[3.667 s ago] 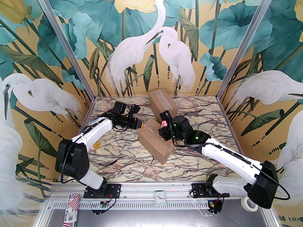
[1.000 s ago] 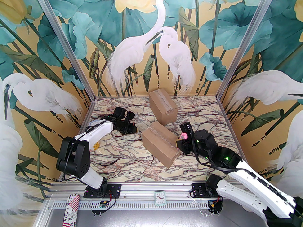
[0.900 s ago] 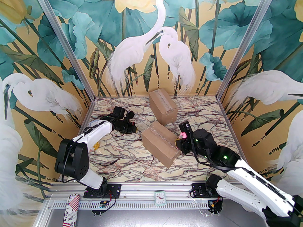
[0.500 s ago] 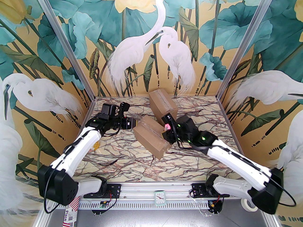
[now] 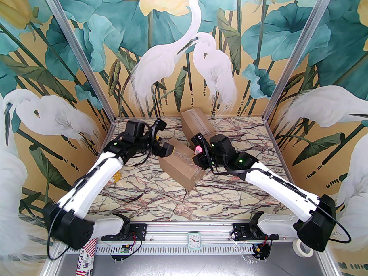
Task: Unpack the express box
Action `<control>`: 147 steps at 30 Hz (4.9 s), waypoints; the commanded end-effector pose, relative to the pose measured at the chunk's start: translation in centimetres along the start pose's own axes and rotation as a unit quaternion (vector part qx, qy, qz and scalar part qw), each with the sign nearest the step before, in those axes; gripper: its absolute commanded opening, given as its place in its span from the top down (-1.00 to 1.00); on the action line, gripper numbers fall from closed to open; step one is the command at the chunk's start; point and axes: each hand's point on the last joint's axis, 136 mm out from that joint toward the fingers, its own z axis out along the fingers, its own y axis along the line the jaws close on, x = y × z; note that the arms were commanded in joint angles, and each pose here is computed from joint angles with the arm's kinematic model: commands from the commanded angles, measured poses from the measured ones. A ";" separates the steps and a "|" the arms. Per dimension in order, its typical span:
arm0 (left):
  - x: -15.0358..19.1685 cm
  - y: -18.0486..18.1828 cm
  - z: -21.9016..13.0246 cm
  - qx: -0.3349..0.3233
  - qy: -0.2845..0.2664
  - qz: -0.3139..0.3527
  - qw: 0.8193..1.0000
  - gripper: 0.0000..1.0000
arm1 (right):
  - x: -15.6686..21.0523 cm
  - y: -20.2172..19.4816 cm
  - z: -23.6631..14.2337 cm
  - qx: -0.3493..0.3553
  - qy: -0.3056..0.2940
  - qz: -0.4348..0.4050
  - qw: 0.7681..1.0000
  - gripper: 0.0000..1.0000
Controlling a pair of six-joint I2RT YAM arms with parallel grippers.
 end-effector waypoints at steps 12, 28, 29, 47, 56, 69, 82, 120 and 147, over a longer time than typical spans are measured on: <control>6.7 5.5 6.8 -0.086 0.119 -0.066 0.987 -0.93 | -1.1 -0.9 -1.9 0.034 -0.055 0.007 0.998 1.00; 8.2 5.0 3.8 -0.090 0.104 -0.178 0.974 -0.95 | 1.7 -5.6 -6.3 0.139 -0.111 0.158 0.971 1.00; 8.2 4.7 3.5 -0.080 0.098 -0.192 0.973 -0.95 | 2.5 -6.0 -6.3 0.149 -0.109 0.170 0.968 1.00; 6.3 1.4 -2.5 -0.079 -0.003 -0.088 0.993 -0.99 | 0.0 -7.6 0.8 0.117 -0.074 0.173 0.975 1.00; 5.9 -4.6 -4.1 -0.023 -0.033 0.286 0.957 -0.99 | -0.4 -11.6 0.2 0.126 -0.112 0.339 0.925 1.00; 6.6 -9.3 1.0 0.048 -0.024 0.531 0.846 -0.99 | 2.8 -10.9 -2.0 0.088 -0.199 0.541 0.813 1.00; 3.9 -11.0 6.0 0.064 -0.042 0.516 0.853 -0.99 | 2.5 -11.6 -3.1 0.105 -0.251 0.528 0.805 1.00; 6.3 -11.0 6.6 0.089 -0.009 0.465 0.881 -0.99 | 2.1 -13.8 -3.1 0.117 -0.322 0.496 0.798 1.00; 6.9 -10.5 7.0 0.084 -0.004 0.453 0.887 -0.99 | 2.2 -14.2 -2.8 0.115 -0.326 0.497 0.796 1.00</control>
